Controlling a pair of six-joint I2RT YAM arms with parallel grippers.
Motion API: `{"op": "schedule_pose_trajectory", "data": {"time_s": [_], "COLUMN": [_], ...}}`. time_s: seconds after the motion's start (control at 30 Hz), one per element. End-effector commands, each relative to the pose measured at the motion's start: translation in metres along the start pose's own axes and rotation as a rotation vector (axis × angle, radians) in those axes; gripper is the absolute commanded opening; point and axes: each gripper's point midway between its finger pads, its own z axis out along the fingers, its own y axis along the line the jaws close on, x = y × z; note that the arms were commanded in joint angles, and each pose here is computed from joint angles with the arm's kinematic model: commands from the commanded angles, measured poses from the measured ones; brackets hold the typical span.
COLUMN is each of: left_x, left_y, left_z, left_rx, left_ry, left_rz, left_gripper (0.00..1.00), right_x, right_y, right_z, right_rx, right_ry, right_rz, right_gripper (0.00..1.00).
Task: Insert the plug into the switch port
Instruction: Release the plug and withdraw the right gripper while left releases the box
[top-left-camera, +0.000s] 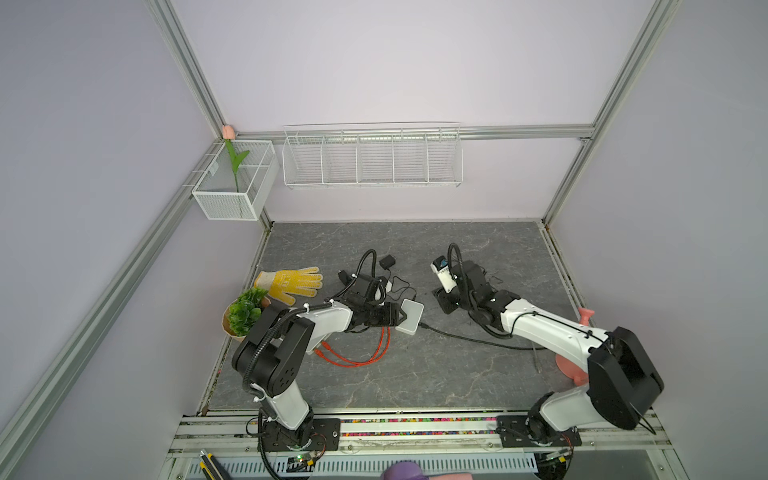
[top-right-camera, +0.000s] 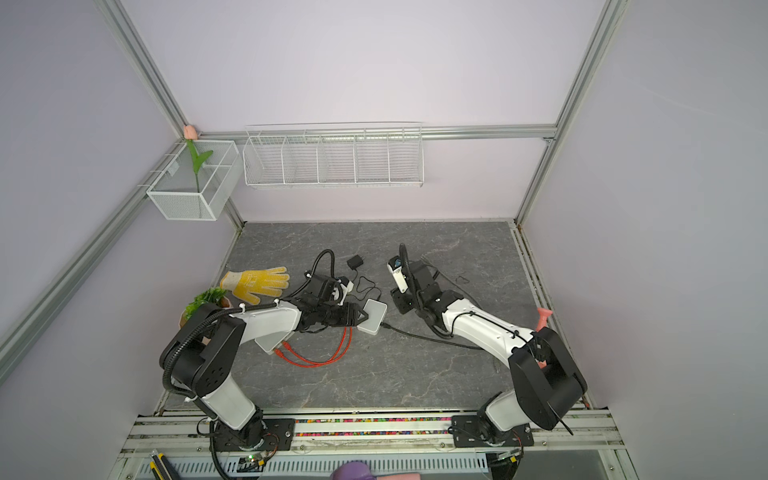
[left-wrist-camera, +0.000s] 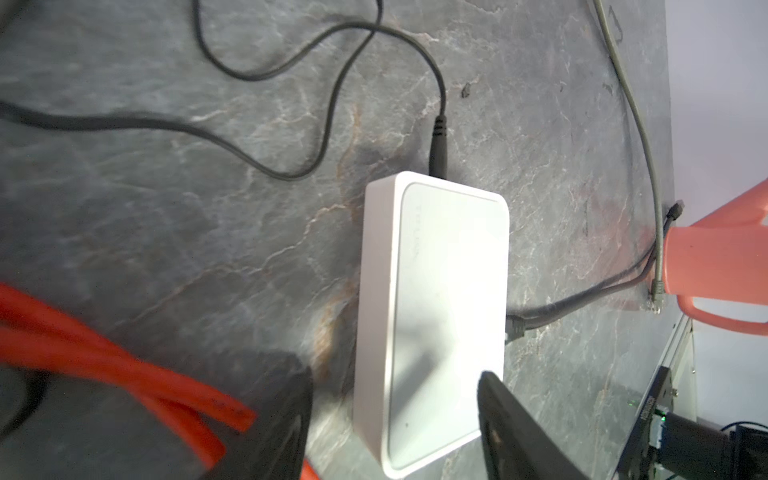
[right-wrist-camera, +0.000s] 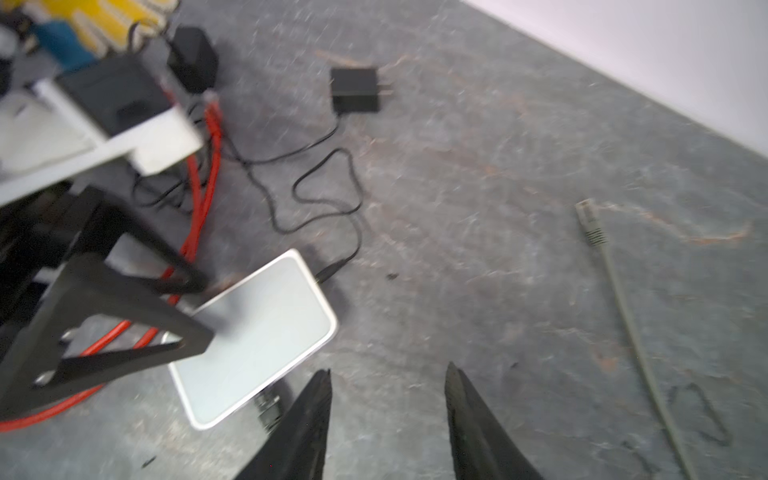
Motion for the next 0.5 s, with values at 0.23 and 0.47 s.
{"op": "schedule_pose_trajectory", "data": {"time_s": [0.23,0.47], "left_x": [-0.03,-0.028], "left_y": [-0.042,-0.049], "left_z": [-0.063,-0.088], "left_rx": [0.074,0.065], "left_ry": [-0.162,-0.207], "left_rz": [0.057,0.08], "left_gripper": [0.71,0.71], "right_x": [0.024,0.021], "right_y": [-0.127,-0.141], "right_z": [0.099,0.124], "right_rx": [0.057,0.031], "right_ry": [0.259,0.337], "right_rz": [0.157,0.155], "right_gripper": [0.5,0.55]}}
